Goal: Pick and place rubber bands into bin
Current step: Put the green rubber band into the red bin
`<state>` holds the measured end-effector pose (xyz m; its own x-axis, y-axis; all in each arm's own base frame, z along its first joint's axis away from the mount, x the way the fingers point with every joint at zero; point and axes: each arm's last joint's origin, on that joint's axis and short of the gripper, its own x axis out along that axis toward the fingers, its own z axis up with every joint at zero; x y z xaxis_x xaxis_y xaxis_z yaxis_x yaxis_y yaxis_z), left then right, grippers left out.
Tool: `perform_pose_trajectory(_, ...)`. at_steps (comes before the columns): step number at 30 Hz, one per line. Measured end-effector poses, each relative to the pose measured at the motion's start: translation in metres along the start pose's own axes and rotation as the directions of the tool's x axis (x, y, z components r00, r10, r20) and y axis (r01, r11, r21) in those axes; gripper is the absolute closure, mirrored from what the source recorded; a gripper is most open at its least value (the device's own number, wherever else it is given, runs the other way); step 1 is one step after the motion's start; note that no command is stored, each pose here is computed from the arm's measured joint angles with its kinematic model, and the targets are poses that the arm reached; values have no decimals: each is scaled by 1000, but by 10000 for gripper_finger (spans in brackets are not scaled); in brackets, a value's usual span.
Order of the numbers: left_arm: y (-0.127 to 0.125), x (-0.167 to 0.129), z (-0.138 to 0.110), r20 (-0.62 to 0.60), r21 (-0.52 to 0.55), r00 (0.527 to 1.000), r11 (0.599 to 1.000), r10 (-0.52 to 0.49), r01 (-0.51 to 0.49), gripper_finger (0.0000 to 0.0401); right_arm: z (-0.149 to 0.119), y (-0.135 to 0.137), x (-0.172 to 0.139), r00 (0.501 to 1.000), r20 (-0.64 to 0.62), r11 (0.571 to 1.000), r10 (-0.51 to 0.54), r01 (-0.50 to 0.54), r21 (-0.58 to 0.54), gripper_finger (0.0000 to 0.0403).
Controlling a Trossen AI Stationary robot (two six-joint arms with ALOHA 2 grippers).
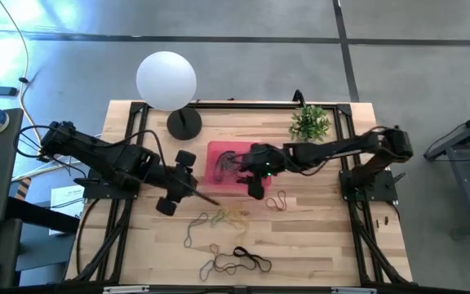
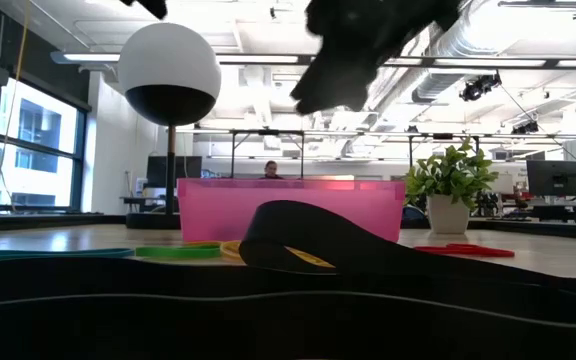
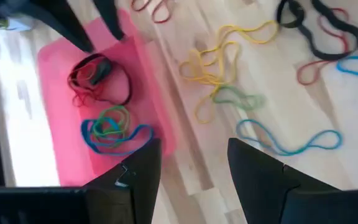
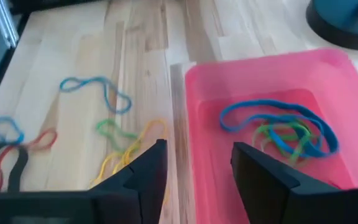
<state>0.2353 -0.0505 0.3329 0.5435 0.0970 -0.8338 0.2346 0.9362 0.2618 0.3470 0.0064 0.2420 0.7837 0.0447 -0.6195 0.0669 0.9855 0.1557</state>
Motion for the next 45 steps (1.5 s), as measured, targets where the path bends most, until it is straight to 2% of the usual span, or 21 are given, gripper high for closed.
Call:
perform_pose_trajectory(7,-28,19,-2,30,-1,999,999,-34,34,229,-4,30,-38,999,-47,999,-17,14,-53,256)
perform_pose_trajectory(14,-58,51,-21,46,-32,996,996,-82,83,229,-19,59,-65,991,-133,997,-20,10,-80,263)
perform_pose_trajectory(18,-72,66,-26,126,-21,982,990,-139,143,229,-30,73,-75,981,-192,997,-7,-9,-80,263)
perform_pose_trajectory(23,-80,83,-29,229,31,957,984,-176,173,229,-41,89,-81,971,-240,996,-9,-11,-83,263)
perform_pose_trajectory(27,-80,93,-27,252,87,957,988,-146,128,229,-48,102,-85,970,-243,998,-2,-14,-66,263)
perform_pose_trajectory(31,-79,109,-26,217,157,963,979,-159,127,229,-54,115,-90,976,-217,997,-36,20,-78,263)
perform_pose_trajectory(36,-79,140,-29,144,210,965,959,-220,188,229,-59,123,-94,979,-183,995,-85,74,-65,263)
perform_pose_trajectory(45,-73,173,-35,63,216,969,951,-238,220,229,-65,132,-99,980,-166,994,-113,112,-16,263)
